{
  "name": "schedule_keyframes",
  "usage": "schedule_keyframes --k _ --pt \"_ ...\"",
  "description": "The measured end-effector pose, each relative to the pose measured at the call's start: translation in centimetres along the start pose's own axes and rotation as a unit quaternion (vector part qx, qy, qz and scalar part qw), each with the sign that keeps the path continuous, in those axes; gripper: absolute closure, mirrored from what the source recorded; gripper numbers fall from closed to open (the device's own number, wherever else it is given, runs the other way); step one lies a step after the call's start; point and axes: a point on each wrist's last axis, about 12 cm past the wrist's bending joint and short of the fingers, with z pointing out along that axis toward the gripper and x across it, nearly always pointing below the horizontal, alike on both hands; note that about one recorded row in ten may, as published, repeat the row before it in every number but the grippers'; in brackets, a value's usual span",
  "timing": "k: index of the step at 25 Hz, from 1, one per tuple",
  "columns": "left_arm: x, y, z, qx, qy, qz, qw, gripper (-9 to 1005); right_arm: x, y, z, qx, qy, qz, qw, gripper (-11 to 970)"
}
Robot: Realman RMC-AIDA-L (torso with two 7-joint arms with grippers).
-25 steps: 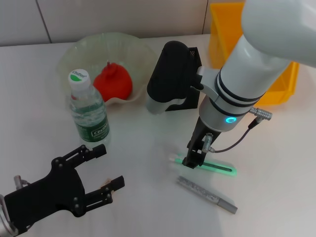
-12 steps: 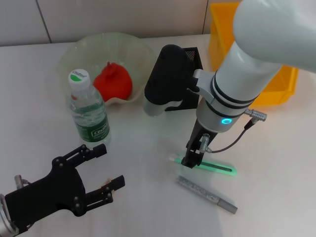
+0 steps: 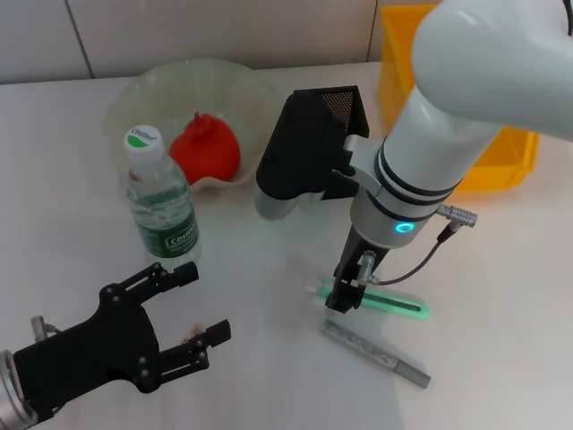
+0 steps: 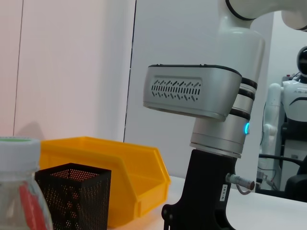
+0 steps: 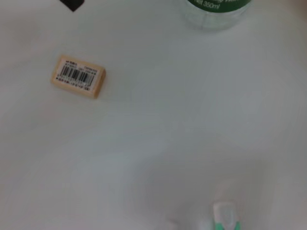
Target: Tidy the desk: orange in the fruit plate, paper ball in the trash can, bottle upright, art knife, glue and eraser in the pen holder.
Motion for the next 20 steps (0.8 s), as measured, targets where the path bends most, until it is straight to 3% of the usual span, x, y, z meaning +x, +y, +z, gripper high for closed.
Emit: schedule_keyframes --k 15,20 --pt "-0.02 0.01 0.01 0.0 0.0 0.0 1.0 255 -0.02 -0.15 0.39 0.002 0.009 -0.001 1.0 662" --pt "-0.03 0.0 0.01 0.001 -0.001 0.0 1.0 258 -0.01 -0.07 0.5 0.003 0.012 -0.007 1.0 753"
